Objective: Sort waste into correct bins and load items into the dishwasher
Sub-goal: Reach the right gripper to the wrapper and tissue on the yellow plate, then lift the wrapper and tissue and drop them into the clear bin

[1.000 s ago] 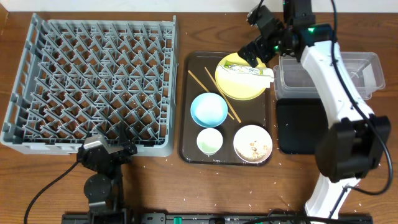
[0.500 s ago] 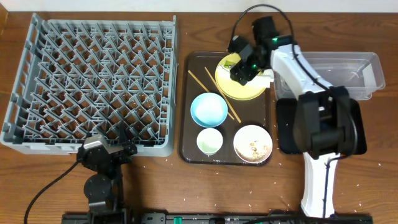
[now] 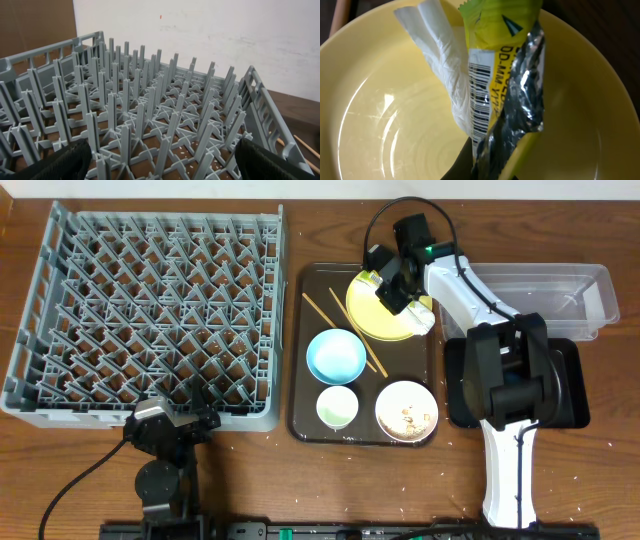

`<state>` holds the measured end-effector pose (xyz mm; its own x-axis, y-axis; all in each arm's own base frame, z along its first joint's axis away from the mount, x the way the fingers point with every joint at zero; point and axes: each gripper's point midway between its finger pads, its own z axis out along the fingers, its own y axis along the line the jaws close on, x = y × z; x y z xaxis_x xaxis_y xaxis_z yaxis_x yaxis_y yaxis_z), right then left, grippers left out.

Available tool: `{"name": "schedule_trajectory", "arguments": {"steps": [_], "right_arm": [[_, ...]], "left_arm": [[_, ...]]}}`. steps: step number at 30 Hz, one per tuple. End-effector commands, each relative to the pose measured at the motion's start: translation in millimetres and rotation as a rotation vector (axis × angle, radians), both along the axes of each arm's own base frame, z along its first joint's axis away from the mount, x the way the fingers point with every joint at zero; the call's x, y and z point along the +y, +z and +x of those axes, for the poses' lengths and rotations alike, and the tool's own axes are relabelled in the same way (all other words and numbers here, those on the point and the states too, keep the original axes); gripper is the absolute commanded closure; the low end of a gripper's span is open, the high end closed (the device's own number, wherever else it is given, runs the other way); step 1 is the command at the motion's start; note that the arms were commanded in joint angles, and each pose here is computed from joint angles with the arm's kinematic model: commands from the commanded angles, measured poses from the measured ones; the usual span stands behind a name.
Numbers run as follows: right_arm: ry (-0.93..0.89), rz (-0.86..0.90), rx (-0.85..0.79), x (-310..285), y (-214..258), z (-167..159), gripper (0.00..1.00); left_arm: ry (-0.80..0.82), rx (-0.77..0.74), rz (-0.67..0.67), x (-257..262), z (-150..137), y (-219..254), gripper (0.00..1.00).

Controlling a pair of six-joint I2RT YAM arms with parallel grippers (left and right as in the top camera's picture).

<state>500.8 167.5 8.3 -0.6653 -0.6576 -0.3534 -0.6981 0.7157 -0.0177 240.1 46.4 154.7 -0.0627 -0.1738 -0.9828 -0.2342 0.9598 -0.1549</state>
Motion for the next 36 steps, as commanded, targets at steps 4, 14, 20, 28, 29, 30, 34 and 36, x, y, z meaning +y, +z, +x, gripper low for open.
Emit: {"name": "schedule_trajectory", "arguments": {"steps": [4, 14, 20, 28, 29, 30, 34, 36], "right_arm": [[-0.328, 0.150, -0.119, -4.6, 93.6, 28.3, 0.99], [-1.775, 0.386, -0.451, -201.6, 207.8, 21.7, 0.98], [-2.083, 0.368, -0.372, -246.5, 171.4, -3.9, 0.98], [-2.220, 0.262, -0.287, -263.4, 128.5, -21.2, 0.99], [-2.221, 0.256, -0.281, -263.0, 126.0, -21.4, 0.99], [-2.222, 0.251, -0.277, -262.9, 124.2, -21.6, 0.98], [-2.221, 0.254, -0.278, -262.9, 123.4, -20.5, 0.52], [-2.220, 0.258, -0.280, -262.9, 124.2, -19.8, 0.25]], "left_arm": [[0.011, 0.054, 0.005, 2.2, -1.3, -17.5, 0.07], [0.011, 0.054, 0.005, 2.2, -1.3, -17.5, 0.07], [0.011, 0.054, 0.005, 2.2, -1.3, -17.5, 0.07], [0.011, 0.054, 0.005, 2.2, -1.3, -17.5, 0.07], [0.011, 0.054, 0.005, 2.2, -1.3, -17.5, 0.07], [0.011, 0.054, 0.005, 2.2, -1.3, -17.5, 0.07], [0.011, 0.054, 0.005, 2.2, -1.3, -17.5, 0.07], [0.011, 0.054, 0.005, 2.2, -1.3, -17.5, 0.07]]}}
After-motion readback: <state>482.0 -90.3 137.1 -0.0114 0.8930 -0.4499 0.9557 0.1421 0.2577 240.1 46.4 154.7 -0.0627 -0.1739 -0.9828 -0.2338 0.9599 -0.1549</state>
